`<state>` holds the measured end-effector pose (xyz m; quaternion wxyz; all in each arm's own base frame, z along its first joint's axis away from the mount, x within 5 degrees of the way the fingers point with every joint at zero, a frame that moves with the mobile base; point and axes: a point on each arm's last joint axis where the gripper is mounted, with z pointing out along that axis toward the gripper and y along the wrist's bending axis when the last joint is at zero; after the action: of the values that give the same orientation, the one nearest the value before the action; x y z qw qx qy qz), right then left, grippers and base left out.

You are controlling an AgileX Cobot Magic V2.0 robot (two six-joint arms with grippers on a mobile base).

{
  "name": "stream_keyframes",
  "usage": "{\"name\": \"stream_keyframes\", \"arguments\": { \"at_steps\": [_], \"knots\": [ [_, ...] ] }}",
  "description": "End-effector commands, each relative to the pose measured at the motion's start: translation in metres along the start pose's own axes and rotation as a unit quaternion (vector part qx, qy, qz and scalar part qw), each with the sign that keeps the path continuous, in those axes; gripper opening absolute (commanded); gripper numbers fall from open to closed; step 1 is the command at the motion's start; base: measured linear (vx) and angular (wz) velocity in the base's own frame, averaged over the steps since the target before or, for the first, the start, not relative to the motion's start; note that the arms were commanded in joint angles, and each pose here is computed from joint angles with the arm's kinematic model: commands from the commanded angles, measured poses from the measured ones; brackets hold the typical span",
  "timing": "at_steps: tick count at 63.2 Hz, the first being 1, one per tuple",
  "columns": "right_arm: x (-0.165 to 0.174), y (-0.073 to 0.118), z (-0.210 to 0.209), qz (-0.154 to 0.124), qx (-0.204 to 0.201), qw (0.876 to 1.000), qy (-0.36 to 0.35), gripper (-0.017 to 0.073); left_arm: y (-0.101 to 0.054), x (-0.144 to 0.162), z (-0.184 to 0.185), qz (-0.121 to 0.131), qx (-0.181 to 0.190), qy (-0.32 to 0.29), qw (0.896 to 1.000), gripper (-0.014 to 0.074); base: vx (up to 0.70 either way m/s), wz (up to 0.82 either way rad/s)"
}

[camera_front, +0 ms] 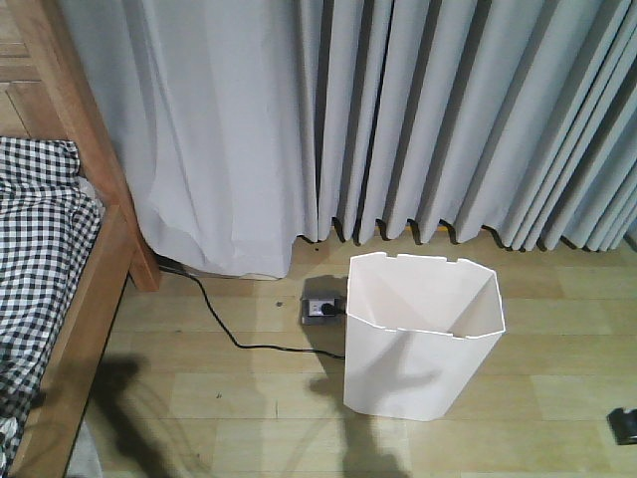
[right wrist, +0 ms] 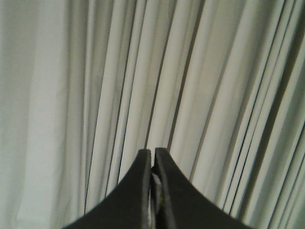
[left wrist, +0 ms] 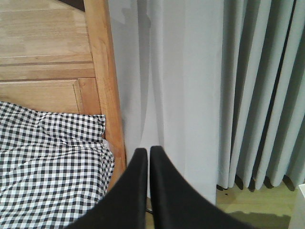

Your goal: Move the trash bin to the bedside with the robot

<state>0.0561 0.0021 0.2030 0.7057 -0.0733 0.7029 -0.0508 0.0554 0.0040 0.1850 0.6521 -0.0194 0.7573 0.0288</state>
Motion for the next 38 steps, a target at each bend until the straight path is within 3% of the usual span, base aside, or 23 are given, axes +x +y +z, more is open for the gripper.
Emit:
{"name": "stream_keyframes", "arguments": {
  "at_steps": [1,14,27,38],
  "knots": [
    [0.0004,-0.0007,-0.0004,0.007,0.011,0.999,-0.037,-0.0009,-0.0001,-0.0009,0.0003,-0.002,0.0,-0.033,0.999,-0.0006,0.0,0.0],
    [0.0021,-0.0003,-0.0002,0.022,0.008,0.999,-0.028,-0.0009,-0.0001,-0.0009,0.0003,-0.002,0.0,-0.033,0.999,-0.0006,0.0,0.0],
    [0.0021,-0.0003,-0.0002,0.065,0.007,0.997,-0.028,-0.0009,-0.0001,-0.0009,0.0003,-0.002,0.0,-0.033,0.999,-0.0006,0.0,0.0],
    [0.0022,-0.0003,-0.0002,0.058,0.007,0.998,-0.027,-0.0009,-0.0001,-0.0009,0.0003,-0.002,0.0,-0.033,0.999,-0.0006,0.0,0.0]
  ]
}}
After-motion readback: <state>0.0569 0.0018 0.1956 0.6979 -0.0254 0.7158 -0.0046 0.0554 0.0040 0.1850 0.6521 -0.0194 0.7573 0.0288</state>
